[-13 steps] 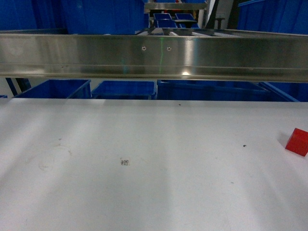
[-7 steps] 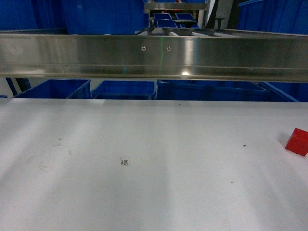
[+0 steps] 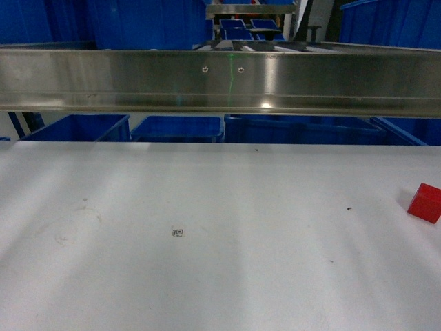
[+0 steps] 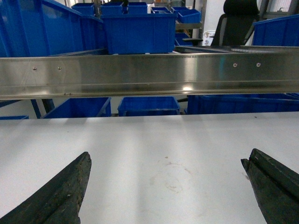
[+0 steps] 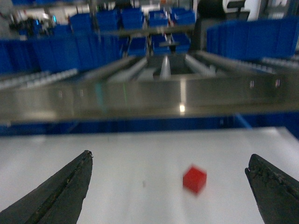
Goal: Place magnetic block on left shelf second layer
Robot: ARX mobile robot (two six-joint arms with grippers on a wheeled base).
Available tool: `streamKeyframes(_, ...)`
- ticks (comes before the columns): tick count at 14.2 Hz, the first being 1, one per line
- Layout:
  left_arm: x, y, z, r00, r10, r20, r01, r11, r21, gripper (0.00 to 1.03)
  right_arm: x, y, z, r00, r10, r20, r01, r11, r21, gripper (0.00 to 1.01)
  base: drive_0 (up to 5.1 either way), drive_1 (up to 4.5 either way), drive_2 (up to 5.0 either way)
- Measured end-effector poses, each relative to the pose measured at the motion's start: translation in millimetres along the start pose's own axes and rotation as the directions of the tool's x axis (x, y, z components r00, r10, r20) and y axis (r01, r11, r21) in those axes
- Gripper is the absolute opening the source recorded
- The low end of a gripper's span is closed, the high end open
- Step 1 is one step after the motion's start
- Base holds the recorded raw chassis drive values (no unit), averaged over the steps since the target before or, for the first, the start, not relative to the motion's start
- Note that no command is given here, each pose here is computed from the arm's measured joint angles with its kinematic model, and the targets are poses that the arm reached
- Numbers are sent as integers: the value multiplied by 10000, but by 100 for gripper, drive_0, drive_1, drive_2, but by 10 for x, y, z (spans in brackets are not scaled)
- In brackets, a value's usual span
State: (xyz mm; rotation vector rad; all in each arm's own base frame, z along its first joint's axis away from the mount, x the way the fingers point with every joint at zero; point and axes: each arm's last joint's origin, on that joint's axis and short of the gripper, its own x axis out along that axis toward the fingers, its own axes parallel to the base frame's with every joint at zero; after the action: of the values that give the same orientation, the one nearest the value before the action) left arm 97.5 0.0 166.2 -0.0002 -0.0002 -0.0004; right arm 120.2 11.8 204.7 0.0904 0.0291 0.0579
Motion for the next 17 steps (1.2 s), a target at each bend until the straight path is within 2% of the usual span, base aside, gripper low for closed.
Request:
streamKeyframes(1,0,0,0,10000,4,-4,-4,10000,0,98,257,39,382,9958,6,916,-37,9994,338,98,0,0,0)
streamKeyframes(2,0,0,0,10000,4,-4,-4,10000,0,98,649,70,686,9904,-48,1381,-32,9983,579,98,0,0,0)
streamKeyframes(3,0,0,-1,10000,4,-8,-4,10000,0,98,1056,75,790,9957,-463,801,405,9965,725,98,0,0,0)
streamKeyframes(4,0,0,0,10000,4,-4,-4,10000,0,98,1534,42,757,9948,-945,-374,971,9924,761,98,0,0,0)
streamKeyframes(5,0,0,0,10000,4,-4,-4,10000,0,98,1888,-25,685,9837,-1346,-1189,1441,9867,747,98,0,0,0)
streamKeyframes(6,0,0,0,10000,4,-4,-4,10000,0,98,2079,-79,672,9769,-1739,-1239,1836,9804,712,98,0,0,0)
streamKeyframes(9,0,-1,0,10000,-4,-4,4,10000,0,98,2026,-67,825,9819,-1765,-683,1817,9801,798,98,0,0,0)
streamKeyframes(10,0,-1,-1,10000,-4,-8,4,10000,0,98,2018,-44,763,9755,-1766,-1309,1874,9794,753,98,0,0,0)
streamKeyframes(11,0,-1,-1,10000,-4,-8,4,10000,0,98,2021,-3,599,9526,-1466,-2665,1770,9798,934,98,0,0,0)
streamKeyframes(12,0,-1,0,10000,-8,0,8,10000,0,98,2081,-1,385,9096,-1496,-3876,2052,9730,1061,98,0,0,0)
streamKeyframes(13,0,-1,0,10000,-4,-4,4,10000,0,98,2193,-30,174,8648,-1846,-4669,2503,9647,821,98,0,0,0)
streamKeyframes(14,0,-1,-1,10000,-4,-8,4,10000,0,98,2277,-55,40,8249,-2325,-5152,2965,9540,441,98,0,0,0)
streamKeyframes(15,0,-1,-1,10000,-4,-8,4,10000,0,98,2322,-61,27,8051,-2582,-5340,3212,9466,266,98,0,0,0)
streamKeyframes(17,0,-1,0,10000,-4,-4,4,10000,0,98,2404,-61,62,8020,-2755,-5300,3440,9384,328,98,0,0,0)
